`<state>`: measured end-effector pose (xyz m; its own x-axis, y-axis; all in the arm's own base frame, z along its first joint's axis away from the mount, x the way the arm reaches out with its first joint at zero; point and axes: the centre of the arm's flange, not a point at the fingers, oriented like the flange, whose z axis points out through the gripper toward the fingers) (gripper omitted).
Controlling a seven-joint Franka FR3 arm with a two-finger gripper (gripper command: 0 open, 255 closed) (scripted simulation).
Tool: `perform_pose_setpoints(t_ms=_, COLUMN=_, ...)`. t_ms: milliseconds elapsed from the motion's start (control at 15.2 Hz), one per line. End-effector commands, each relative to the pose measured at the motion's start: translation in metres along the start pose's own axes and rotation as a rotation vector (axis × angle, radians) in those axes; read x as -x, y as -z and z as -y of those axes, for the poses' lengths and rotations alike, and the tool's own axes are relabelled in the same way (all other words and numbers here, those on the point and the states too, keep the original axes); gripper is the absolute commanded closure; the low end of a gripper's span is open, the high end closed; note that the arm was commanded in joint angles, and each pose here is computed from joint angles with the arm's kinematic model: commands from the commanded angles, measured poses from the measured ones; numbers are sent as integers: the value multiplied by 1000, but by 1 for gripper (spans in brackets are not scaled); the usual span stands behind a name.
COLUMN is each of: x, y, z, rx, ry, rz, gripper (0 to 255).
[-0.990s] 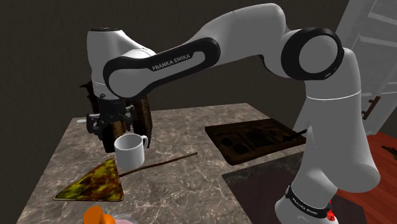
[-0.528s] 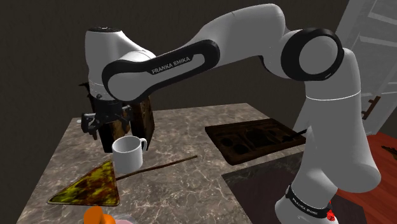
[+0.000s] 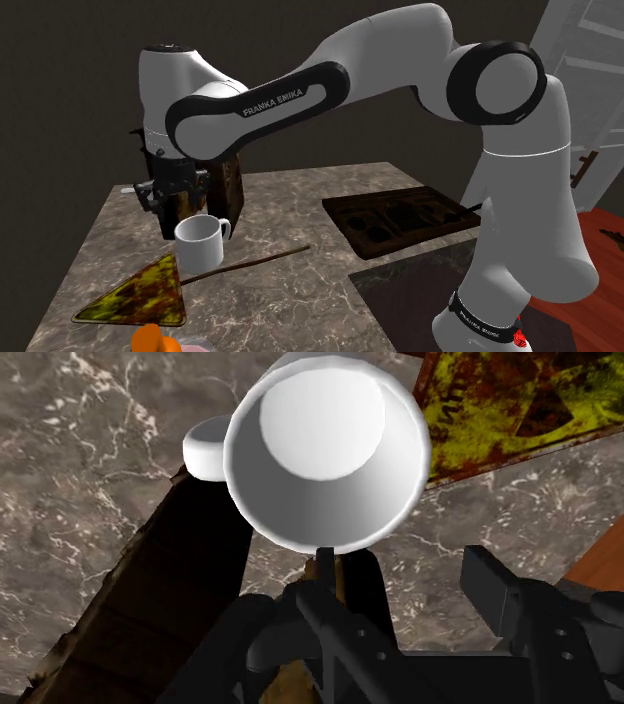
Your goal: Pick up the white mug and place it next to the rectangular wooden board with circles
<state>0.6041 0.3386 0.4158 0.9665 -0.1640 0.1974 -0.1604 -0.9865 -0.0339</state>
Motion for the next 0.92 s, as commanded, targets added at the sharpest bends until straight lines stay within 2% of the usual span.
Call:
perform_pose_setpoints(t_ms=0, x=2, y=-65, z=-14, rx=52, ry=-5, rz=85, gripper=255)
perform_pose_setpoints(t_ms=198, x=-20, y=-70, z=0, rx=55, ry=-4, rz=86, gripper=255)
perform_pose_setpoints(t_ms=264, x=-18, y=-73, z=7, rx=55, ry=-5, rz=85, gripper=255)
perform_pose_setpoints(t_ms=330, x=8, y=-78, z=4, rx=57, ry=-6, rz=84, gripper=255)
perform_pose_setpoints(t_ms=462, x=5, y=-77, z=7, rx=57, ry=-6, rz=83, gripper=255)
perform_pose_setpoints(t_ms=528, x=-5, y=0, z=18, rx=0, ry=-8, rz=-11, gripper=255)
perform_pose_setpoints(t_ms=594, x=-5, y=0, z=18, rx=0, ry=-8, rz=-11, gripper=0)
perform_pose_setpoints(t_ms=792, x=12, y=-25, z=28, rx=83, ry=-226, rz=69, gripper=0)
perform_pose_setpoints(t_ms=858, x=15, y=-29, z=29, rx=95, ry=-256, rz=80, gripper=0)
